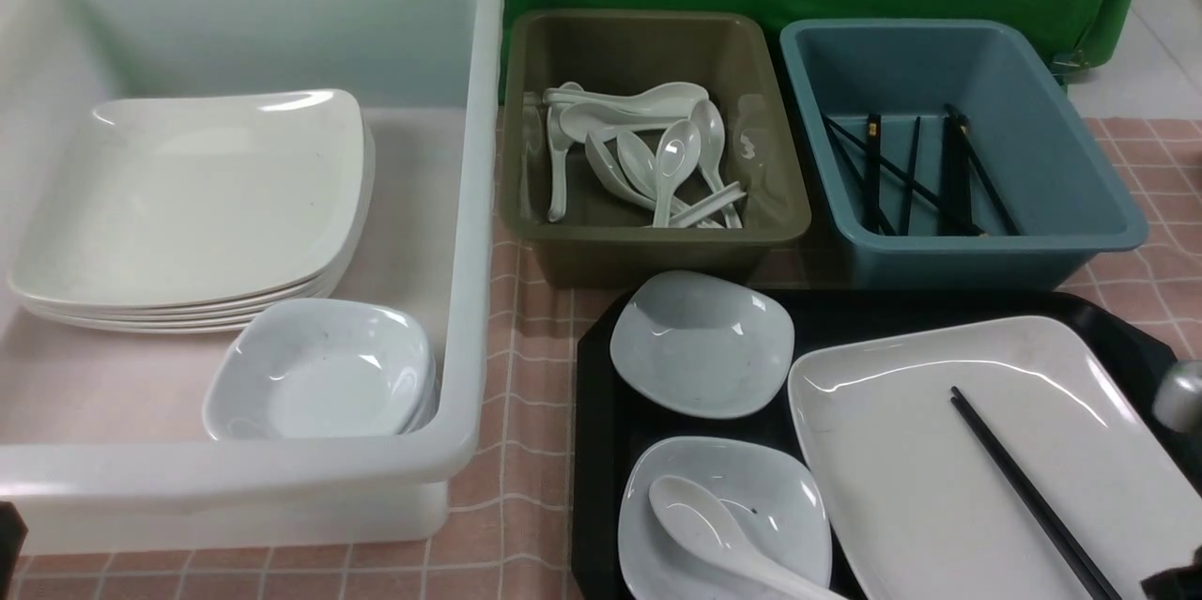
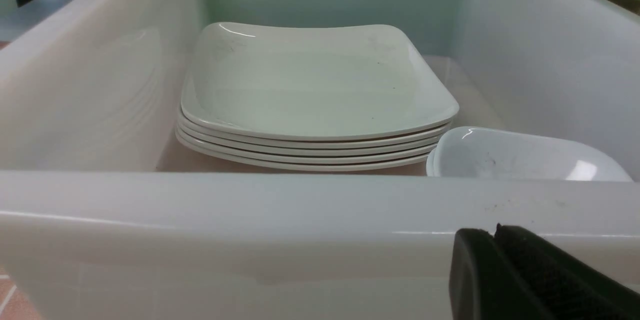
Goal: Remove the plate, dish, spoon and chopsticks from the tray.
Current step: Use the right arm to grab a pair of chopsticks from the plate
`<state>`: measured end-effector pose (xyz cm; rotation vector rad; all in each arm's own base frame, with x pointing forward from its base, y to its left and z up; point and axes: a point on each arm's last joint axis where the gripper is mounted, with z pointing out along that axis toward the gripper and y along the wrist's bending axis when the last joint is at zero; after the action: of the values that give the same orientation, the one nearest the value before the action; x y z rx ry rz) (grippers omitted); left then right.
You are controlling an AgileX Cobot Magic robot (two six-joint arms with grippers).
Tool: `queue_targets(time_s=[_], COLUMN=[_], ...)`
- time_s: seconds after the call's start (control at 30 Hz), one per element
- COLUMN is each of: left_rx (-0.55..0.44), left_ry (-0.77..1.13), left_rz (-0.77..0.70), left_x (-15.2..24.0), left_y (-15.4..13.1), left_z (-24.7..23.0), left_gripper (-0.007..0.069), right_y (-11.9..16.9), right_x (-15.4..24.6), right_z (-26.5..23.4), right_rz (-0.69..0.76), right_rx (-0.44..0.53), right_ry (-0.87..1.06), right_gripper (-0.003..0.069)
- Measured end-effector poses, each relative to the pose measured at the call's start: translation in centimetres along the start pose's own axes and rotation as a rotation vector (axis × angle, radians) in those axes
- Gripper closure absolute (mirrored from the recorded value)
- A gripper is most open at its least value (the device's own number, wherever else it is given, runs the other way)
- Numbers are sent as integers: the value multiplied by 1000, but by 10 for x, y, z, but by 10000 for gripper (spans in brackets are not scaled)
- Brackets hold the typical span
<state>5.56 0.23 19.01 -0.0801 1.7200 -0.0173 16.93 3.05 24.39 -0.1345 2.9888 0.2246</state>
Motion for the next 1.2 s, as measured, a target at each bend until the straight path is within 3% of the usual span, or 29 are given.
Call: queue_targets(time_s=[0.07, 0.13, 0.6, 0.7, 0.83, 1.07, 1.2], left_rx=[0, 0, 0, 0, 0, 0, 0], left_ry=[0, 0, 0, 0, 0, 0, 0], left_rz=[0, 0, 0, 0, 0, 0, 0], left_x=[0, 0, 0, 0, 0, 0, 0], left_y=[0, 0, 0, 0, 0, 0, 0], left_z=[0, 0, 0, 0, 0, 0, 0], left_gripper=[606, 606, 606, 606, 606, 606, 606], right_y=[-3, -5, -18, -18, -18, -11, -2], right_x=[-18, -30, -65, -66, -65, -72, -78], right_z=[21, 35, 90, 95, 95, 69, 28], right_rz=[-18, -43, -123, -135, -148, -137, -142], right_rx=[3, 4, 59, 57, 53, 15, -17], right_ry=[82, 111, 225, 239, 260, 310, 261], right_gripper=[328, 286, 266, 281, 487, 487, 487])
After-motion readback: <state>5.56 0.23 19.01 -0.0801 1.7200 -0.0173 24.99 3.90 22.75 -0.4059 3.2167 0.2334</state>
